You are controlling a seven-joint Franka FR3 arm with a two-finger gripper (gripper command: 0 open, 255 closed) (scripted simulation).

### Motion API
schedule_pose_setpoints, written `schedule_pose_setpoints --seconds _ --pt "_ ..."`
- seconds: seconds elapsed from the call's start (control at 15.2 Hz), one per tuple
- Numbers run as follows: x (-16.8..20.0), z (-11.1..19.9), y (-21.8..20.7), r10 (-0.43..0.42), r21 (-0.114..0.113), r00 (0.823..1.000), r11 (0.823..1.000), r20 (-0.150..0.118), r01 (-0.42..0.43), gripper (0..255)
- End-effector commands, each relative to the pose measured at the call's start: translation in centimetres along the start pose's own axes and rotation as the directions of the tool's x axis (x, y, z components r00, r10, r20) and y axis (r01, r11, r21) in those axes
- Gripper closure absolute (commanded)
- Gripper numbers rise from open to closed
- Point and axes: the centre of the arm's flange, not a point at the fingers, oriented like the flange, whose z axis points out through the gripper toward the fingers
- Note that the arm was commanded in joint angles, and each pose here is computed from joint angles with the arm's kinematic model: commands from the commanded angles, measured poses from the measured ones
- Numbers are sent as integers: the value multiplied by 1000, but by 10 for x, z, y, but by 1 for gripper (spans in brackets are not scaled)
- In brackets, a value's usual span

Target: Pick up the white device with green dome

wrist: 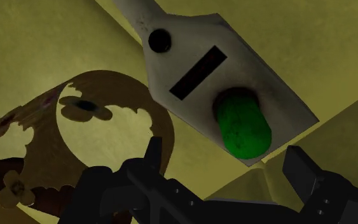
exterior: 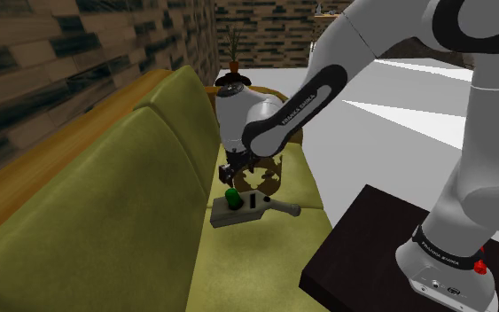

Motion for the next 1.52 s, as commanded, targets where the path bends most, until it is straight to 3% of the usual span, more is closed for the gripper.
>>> schedule_pose_setpoints --seconds 0.0,0.2,0.86,0.92,1.45 --pt "15 21 -14 9 -13 1000 1000 -8 -10 0" --pt "34 50 -35 22 -30 1000 999 -20 -23 0" --pt "31 90 -42 23 -31 1000 999 -20 -24 0" --pt "31 91 -42 23 -31 1000 999 -20 -24 255" --pt "31 91 -42 23 -31 1000 999 -20 -23 255"
